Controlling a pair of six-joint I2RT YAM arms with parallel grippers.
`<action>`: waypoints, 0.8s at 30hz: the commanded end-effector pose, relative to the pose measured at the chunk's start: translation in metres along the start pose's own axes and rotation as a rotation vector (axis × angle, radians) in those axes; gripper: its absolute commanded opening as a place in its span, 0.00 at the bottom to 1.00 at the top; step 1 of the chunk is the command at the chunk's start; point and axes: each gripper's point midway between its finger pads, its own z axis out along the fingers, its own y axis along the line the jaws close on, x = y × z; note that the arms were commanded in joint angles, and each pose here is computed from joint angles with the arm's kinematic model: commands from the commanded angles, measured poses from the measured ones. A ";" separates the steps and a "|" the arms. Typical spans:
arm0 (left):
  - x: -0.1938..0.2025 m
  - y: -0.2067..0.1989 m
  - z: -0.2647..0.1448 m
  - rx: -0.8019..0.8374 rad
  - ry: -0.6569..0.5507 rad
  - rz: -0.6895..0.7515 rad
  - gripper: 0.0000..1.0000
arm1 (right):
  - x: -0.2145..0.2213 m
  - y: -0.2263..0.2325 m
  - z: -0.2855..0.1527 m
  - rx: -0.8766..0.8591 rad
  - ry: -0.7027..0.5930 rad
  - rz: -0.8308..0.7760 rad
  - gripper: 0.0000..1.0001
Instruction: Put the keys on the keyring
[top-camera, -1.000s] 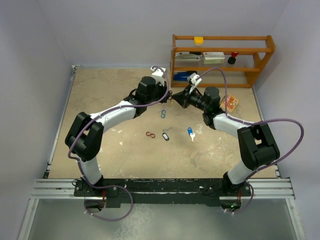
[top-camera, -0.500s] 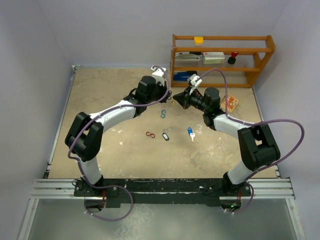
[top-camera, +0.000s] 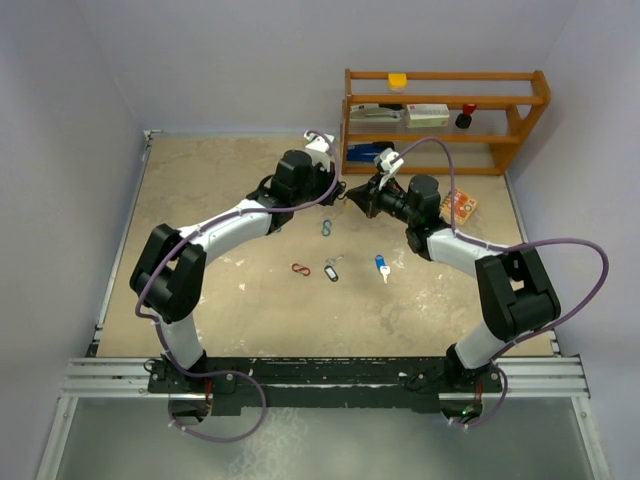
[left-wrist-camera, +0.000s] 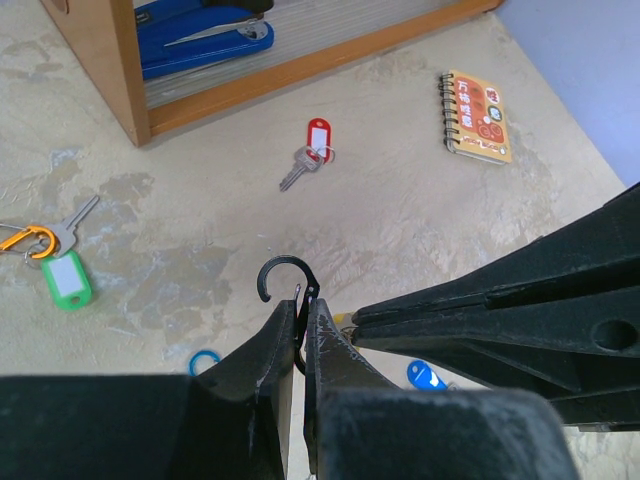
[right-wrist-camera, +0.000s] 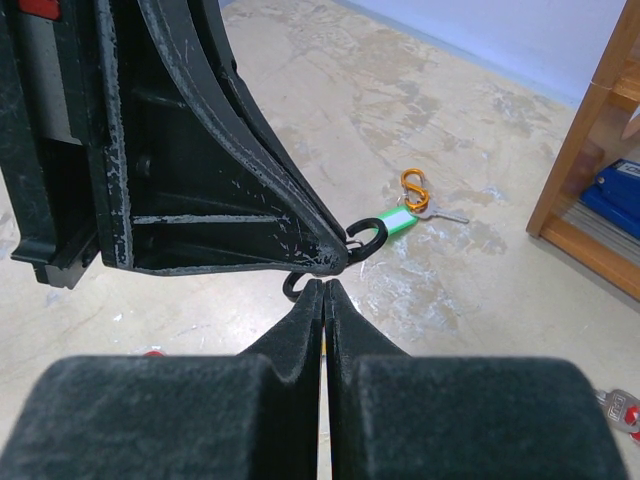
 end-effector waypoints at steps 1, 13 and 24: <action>-0.040 -0.021 -0.008 0.069 -0.085 0.038 0.00 | -0.014 0.000 0.002 0.001 -0.047 -0.044 0.00; -0.035 -0.023 -0.005 0.087 -0.061 0.041 0.00 | -0.015 0.002 0.002 -0.010 -0.052 -0.043 0.00; -0.032 -0.025 0.000 0.101 -0.048 0.039 0.00 | -0.015 0.006 0.004 -0.032 -0.052 -0.040 0.00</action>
